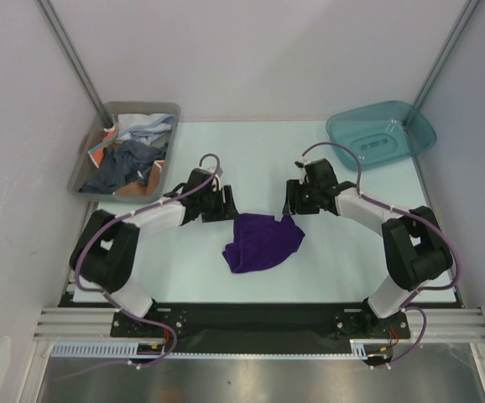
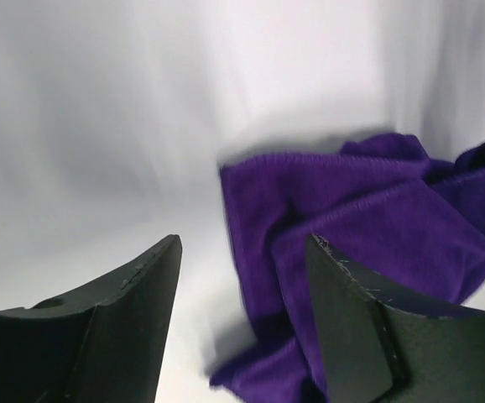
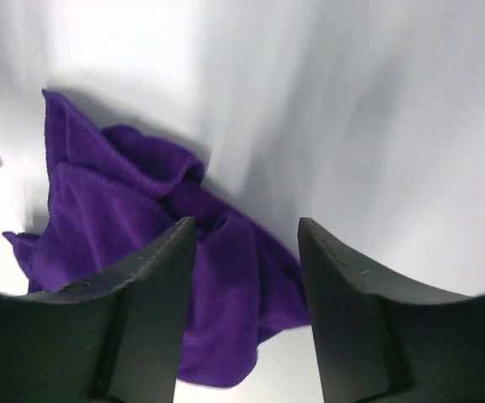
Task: Fold and stack the towels
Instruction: Flatten out the crumpled towel
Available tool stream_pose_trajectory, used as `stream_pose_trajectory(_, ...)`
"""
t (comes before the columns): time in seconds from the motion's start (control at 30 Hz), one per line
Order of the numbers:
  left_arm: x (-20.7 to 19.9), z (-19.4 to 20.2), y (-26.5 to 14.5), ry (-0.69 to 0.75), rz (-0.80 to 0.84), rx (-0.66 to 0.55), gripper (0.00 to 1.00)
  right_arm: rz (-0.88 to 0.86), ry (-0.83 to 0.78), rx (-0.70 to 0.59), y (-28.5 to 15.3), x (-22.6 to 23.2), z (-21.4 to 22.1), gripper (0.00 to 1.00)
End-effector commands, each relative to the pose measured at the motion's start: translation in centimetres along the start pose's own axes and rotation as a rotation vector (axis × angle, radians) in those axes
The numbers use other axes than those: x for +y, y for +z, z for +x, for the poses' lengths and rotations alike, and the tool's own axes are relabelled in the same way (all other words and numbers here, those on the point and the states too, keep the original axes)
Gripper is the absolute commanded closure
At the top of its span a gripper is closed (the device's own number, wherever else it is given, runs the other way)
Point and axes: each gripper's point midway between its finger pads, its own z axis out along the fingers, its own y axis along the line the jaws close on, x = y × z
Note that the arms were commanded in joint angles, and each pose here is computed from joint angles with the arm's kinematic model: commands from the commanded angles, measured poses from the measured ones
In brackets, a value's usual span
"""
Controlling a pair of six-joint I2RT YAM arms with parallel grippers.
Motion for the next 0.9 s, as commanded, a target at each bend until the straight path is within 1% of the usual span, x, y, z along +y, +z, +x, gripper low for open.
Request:
stream_pose_trajectory(0.0,-1.8,-1.7,2.0,0.005,0.08,-0.009,0.34,-0.097,-0.04,-0.014,0.4,0.8,-1.7,0.44)
stream_pose_trajectory(0.1,-1.5,-0.9,3.6,0.002,0.089,0.03,0.37,-0.092,-0.028,-0.011,0.6,0.3,-1.0,0.54)
stream_pose_trajectory(0.13,-1.5,-1.1,4.0,0.002,0.087,0.032,0.39,-0.1,-0.02,-0.028,0.5,0.4,-1.3,0.65)
stream_pose_trajectory(0.17,-1.1,-0.5,4.6,-0.003,0.071,0.061,0.43,-0.109,-0.012,-0.032,0.5,0.5,-1.3,0.7)
stream_pose_trajectory(0.2,-1.2,-0.6,4.9,0.002,0.074,0.068,0.46,-0.115,-0.009,-0.041,0.4,0.7,-1.6,0.74)
stream_pose_trajectory(0.23,-1.2,-0.5,5.1,0.003,0.077,0.079,0.48,-0.119,-0.006,-0.042,0.6,0.8,-1.8,0.81)
stream_pose_trajectory(0.3,-1.1,-0.3,5.7,0.005,0.078,0.096,0.65,-0.122,-0.003,-0.061,0.5,0.9,-2.7,0.91)
stream_pose_trajectory(0.33,-1.8,-0.7,5.7,0.009,0.104,0.1,0.74,-0.125,0.0,-0.074,0.4,1.1,-3.2,1.0)
stream_pose_trajectory(0.37,-2.2,-1.0,5.8,0.009,0.12,0.104,0.88,-0.13,0.014,-0.081,0.3,1.0,-3.7,1.0)
stream_pose_trajectory(0.4,-3.1,-1.8,5.9,0.01,0.149,0.1,0.97,-0.144,0.017,-0.114,-0.2,1.5,-5.4,1.0)
stream_pose_trajectory(0.43,-3.3,-2.1,5.6,-0.002,0.166,0.117,1.0,-0.149,0.022,-0.12,-0.5,1.6,-6.0,1.0)
stream_pose_trajectory(0.47,-3.6,-2.8,5.3,-0.004,0.173,0.113,1.0,-0.152,0.025,-0.139,-0.9,1.8,-7.2,1.0)
stream_pose_trajectory(0.5,-4.8,-5.1,4.3,0.018,0.195,0.066,1.0,-0.146,0.03,-0.161,-1.5,1.8,-8.3,1.0)
stream_pose_trajectory(0.53,-4.7,-5.9,3.5,0.014,0.178,0.063,1.0,-0.15,0.02,-0.206,-2.7,2.4,-10.6,1.0)
stream_pose_trajectory(0.57,-4.8,-7.3,2.7,0.021,0.154,0.03,1.0,-0.136,0.022,-0.243,-3.8,2.4,-12.0,1.0)
stream_pose_trajectory(0.6,-5.2,-8.8,1.5,0.036,0.149,-0.006,1.0,-0.127,0.022,-0.273,-4.7,2.4,-13.3,1.0)
stream_pose_trajectory(0.63,-6.1,-11.1,-0.8,0.048,0.141,-0.061,1.0,-0.128,0.014,-0.319,-6.5,3.0,-15.3,1.0)
stream_pose_trajectory(0.67,-6.1,-12.7,-2.2,0.058,0.107,-0.114,1.0,-0.112,0.015,-0.345,-7.4,3.0,-16.2,1.0)
stream_pose_trajectory(0.7,-6.5,-13.9,-3.6,0.078,0.095,-0.152,1.0,-0.114,0.007,-0.39,-9.3,3.5,-17.3,1.0)
stream_pose_trajectory(0.73,-7.7,-15.4,-6.1,0.095,0.105,-0.206,1.0,-0.11,0.013,-0.411,-10.6,3.8,-18.0,1.0)
stream_pose_trajectory(0.8,-7.8,-16.3,-8.1,0.107,0.085,-0.257,1.0,-0.098,0.015,-0.459,-13.3,4.1,-18.4,1.0)
stream_pose_trajectory(0.83,-7.6,-16.1,-8.8,0.105,0.073,-0.261,1.0,-0.08,0.034,-0.443,-13.9,3.8,-17.6,1.0)
stream_pose_trajectory(0.87,-7.8,-16.0,-10.1,0.108,0.073,-0.282,1.0,-0.036,0.06,-0.416,-13.5,2.8,-16.0,1.0)
